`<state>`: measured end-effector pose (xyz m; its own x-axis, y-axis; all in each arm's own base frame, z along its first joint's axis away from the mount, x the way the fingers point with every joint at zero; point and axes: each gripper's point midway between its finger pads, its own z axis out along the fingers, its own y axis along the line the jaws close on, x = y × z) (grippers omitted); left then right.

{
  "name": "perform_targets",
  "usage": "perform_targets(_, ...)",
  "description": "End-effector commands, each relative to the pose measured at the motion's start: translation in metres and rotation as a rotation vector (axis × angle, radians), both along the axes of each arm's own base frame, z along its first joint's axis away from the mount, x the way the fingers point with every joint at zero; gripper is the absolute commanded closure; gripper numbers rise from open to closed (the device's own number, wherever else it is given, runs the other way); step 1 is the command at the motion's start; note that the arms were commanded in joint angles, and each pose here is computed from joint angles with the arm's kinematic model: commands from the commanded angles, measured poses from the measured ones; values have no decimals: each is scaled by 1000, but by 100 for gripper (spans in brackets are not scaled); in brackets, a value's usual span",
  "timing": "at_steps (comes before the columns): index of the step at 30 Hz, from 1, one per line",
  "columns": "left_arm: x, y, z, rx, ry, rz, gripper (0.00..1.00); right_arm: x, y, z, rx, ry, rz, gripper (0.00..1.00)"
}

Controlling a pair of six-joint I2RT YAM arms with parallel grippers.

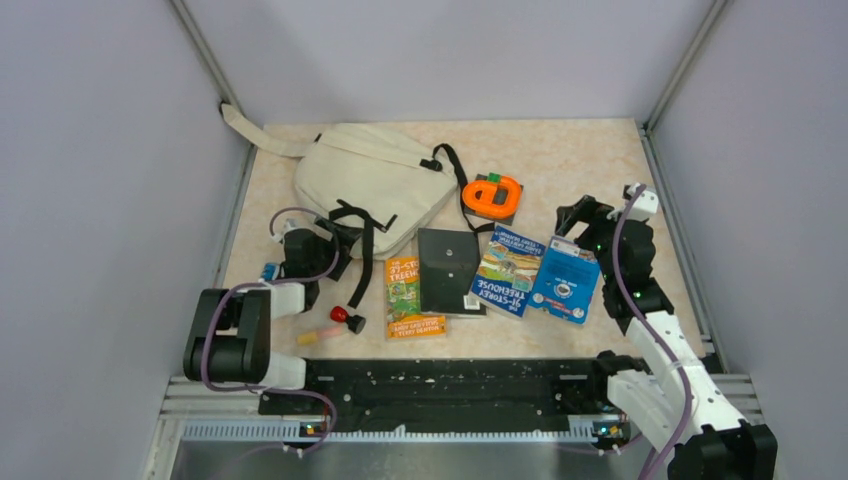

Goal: Pack the student bag
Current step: Pick up the student bag at the center of the board.

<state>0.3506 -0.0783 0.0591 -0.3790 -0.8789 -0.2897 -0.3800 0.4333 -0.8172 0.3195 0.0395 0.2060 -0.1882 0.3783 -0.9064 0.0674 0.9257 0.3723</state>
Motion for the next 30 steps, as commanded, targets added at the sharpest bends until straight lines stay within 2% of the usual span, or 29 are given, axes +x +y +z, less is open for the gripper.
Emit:
perform_targets(1,23,-2,24,-30,-114,0,3,4,-3,23,13,-57,-18,1)
perform_targets(9,37,-1,26,-54,-168,23,5,2,-4,24,13,-63,-23,1)
perform_targets(16,48,2,42,-48,-273,28,22,2,-4,25,8,-66,-21,1)
perform_targets(22,48,11,61,100,-320,1,61,2,-2,26,12,-71,-8,2)
perform_targets(25,46,19,78,201,-350,1,74,2,1,26,13,-76,10,2)
perform_targets(27,43,28,98,279,-379,14,77,2,2,26,12,-76,14,2)
perform_targets(30,35,40,125,389,-408,34,93,3,1,24,10,-70,10,2)
